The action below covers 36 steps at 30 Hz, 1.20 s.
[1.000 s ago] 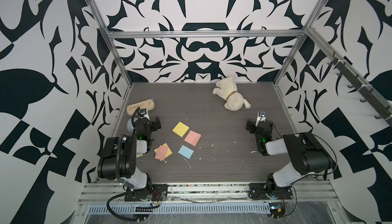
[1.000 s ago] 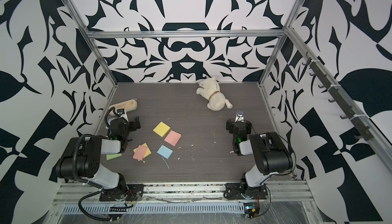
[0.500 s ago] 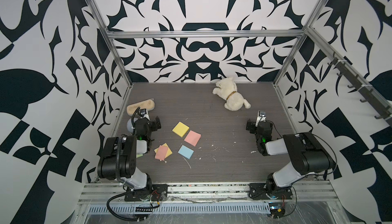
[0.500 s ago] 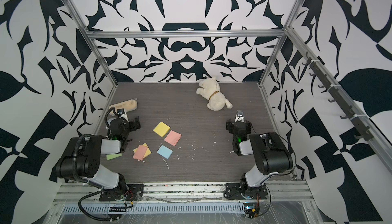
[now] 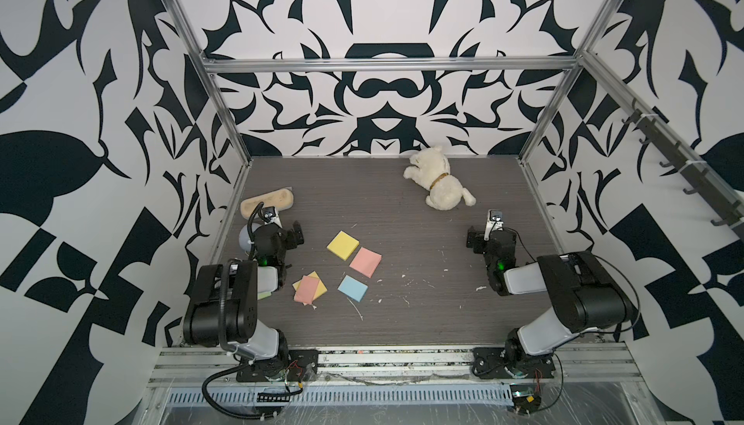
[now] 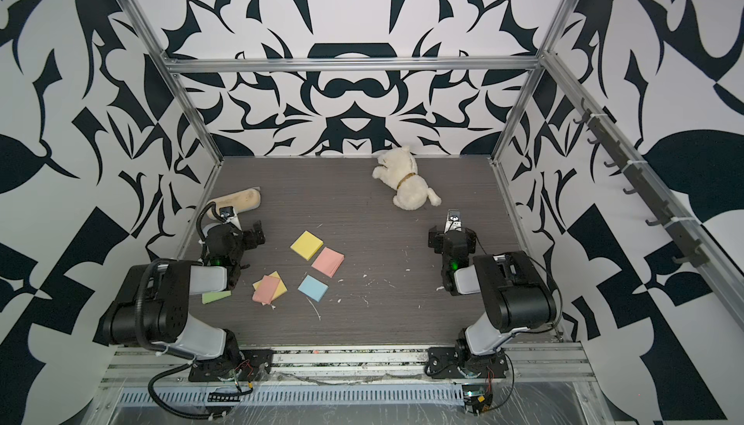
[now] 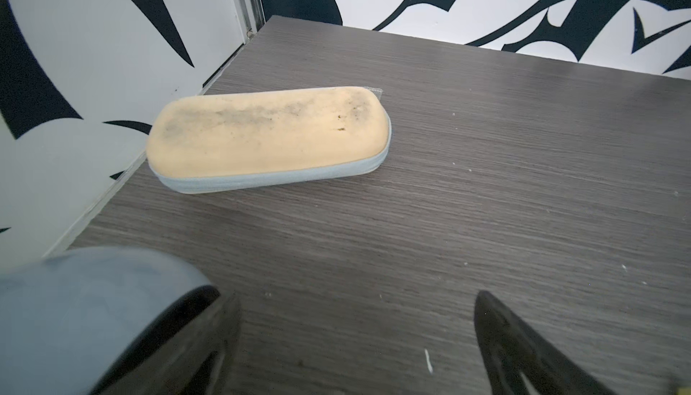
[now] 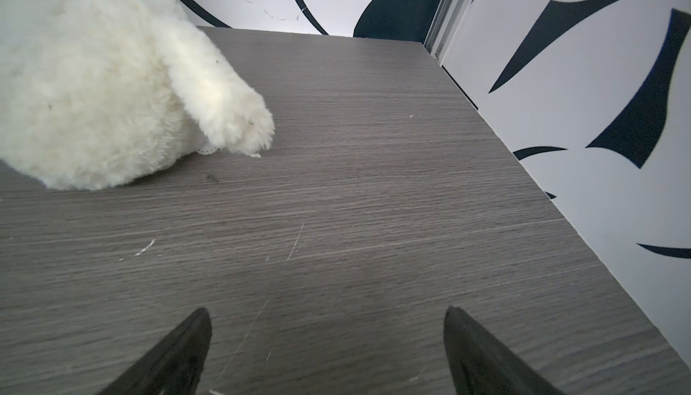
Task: Tear off pages from different memo pads
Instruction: Pick up the memo pad from the center of the board.
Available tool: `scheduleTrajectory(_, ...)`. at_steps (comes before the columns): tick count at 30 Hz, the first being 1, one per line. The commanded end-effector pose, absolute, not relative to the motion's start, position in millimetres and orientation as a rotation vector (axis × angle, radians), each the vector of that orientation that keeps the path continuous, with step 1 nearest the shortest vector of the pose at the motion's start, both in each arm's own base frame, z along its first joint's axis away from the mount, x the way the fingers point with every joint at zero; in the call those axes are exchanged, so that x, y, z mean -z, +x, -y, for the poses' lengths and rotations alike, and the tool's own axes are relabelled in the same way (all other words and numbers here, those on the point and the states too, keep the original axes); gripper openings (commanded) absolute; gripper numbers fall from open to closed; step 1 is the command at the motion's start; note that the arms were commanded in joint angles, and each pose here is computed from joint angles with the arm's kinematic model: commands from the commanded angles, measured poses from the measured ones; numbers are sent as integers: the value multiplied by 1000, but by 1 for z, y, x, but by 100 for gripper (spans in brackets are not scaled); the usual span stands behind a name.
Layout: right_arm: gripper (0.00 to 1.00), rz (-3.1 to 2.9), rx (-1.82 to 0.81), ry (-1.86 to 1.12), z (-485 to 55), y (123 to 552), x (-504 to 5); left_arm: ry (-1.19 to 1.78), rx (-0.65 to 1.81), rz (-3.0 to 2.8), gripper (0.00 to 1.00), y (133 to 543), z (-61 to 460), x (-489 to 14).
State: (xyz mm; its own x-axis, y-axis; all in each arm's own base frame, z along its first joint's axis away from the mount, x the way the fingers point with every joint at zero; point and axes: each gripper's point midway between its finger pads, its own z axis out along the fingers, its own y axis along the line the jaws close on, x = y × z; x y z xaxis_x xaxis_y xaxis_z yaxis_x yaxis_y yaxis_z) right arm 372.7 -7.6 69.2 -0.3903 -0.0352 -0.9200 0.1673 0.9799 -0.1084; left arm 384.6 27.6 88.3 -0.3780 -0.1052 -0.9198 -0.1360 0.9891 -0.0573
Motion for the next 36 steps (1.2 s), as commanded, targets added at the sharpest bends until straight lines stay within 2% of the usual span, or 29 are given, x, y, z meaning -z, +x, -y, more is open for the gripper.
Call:
scheduleTrajectory(1, 100, -1872, 257, 97, 5, 375, -106, -214, -113, -1895, 100, 388, -33, -129)
scheduleTrajectory(6, 100, -1952, 366, 134, 2, 368, -135, -359, -177, -1867, 99, 370, -34, -170)
scheduleTrajectory(10, 99, -2057, 539, 40, -18, 351, -163, -482, -153, -1889, 99, 356, -38, -195)
scheduleTrajectory(12, 99, -2113, 445, 23, -38, 344, -174, -553, -113, -1925, 99, 349, -37, -203)
scheduleTrajectory(14, 100, -2161, 163, 166, -56, 338, -175, -651, -41, -1952, 99, 343, -34, -210)
scheduleTrajectory(16, 99, -2192, -151, 99, -85, 334, -171, -783, 0, -1978, 99, 332, -37, -209)
scheduleTrajectory(17, 93, -2179, -272, 91, -98, 331, -174, -806, 40, -1997, 99, 330, -37, -207)
scheduleTrajectory(19, 80, -2204, -347, 164, -102, 326, -170, -751, 204, -2049, 100, 334, -24, -203)
scheduleTrajectory(21, 68, -2265, -444, 234, -114, 321, -161, -740, 297, -2098, 93, 335, -13, -199)
scheduleTrajectory(25, 64, -2406, -401, 107, -160, 302, -135, -698, 445, -2178, 86, 336, 15, -190)
scheduleTrajectory(29, 64, -2525, -341, -174, -224, 279, -118, -563, 504, -2270, 86, 326, 62, -176)
scheduleTrajectory(32, 58, -2594, -466, -266, -266, 275, -109, -500, 550, -2347, 86, 312, 96, -156)
scheduleTrajectory(36, 45, -2605, -762, -233, -313, 279, -110, -402, 708, -2399, 79, 287, 147, -138)
